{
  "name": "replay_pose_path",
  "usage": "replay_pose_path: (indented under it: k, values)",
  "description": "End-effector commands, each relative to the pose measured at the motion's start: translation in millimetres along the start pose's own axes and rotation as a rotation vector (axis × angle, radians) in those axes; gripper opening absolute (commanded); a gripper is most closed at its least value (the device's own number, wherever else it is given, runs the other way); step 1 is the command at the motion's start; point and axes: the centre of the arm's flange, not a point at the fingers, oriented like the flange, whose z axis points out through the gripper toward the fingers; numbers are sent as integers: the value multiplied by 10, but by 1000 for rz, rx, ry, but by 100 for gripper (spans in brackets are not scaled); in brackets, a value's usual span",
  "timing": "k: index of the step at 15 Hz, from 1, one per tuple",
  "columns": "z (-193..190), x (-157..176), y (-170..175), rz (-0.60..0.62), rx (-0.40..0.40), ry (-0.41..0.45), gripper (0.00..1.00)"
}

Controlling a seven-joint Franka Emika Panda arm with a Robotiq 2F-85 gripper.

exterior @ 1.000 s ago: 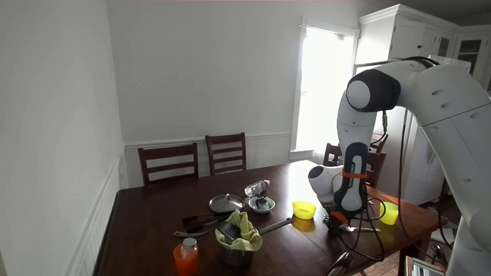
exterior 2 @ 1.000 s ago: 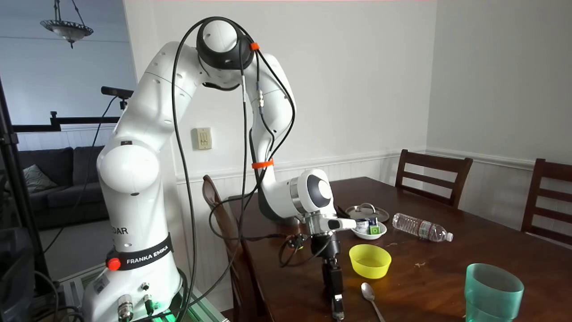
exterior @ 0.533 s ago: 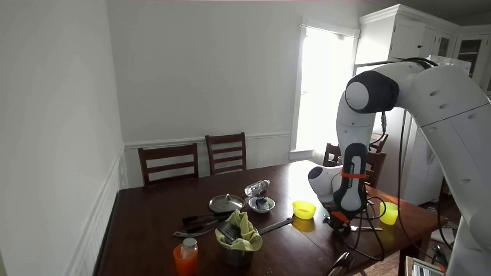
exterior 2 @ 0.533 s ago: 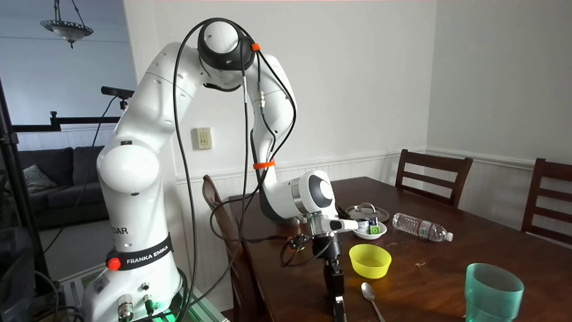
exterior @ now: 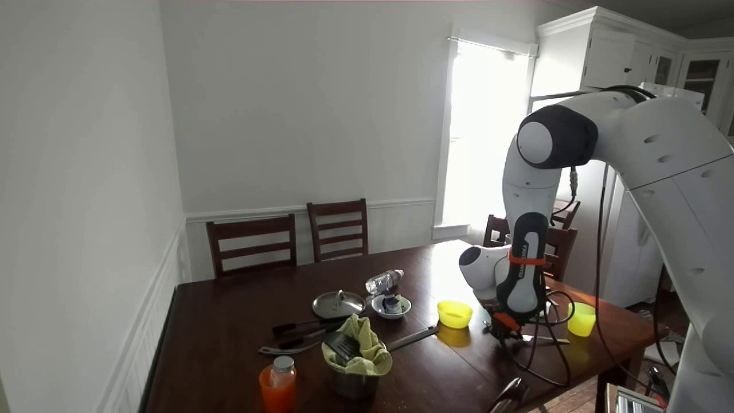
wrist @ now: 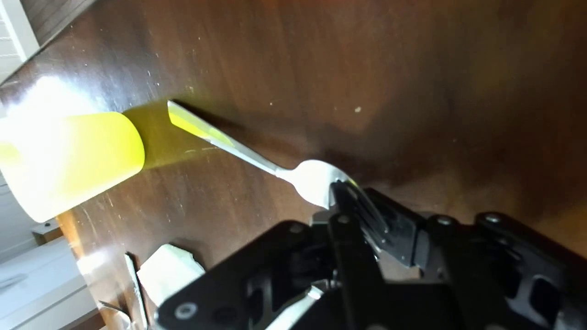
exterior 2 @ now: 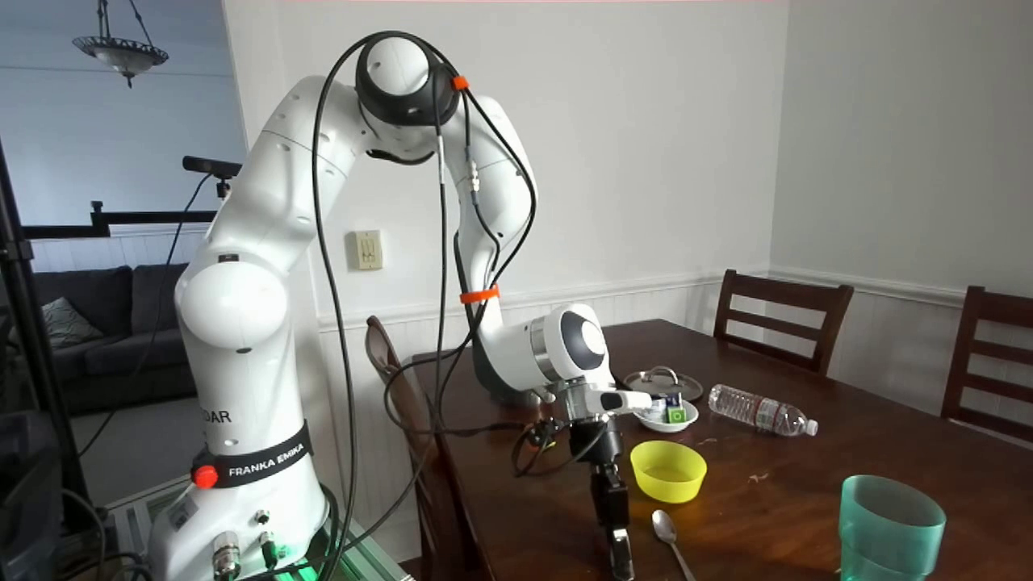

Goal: Move the yellow bowl forward, then put the fork on the edge of the yellow bowl

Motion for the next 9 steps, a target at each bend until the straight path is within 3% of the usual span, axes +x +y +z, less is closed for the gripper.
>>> replay_pose_path:
  k: [1,9]
  values:
    - [-212,114,19,24,18,37,3]
    - [-648,328,-112,60,93,95,3]
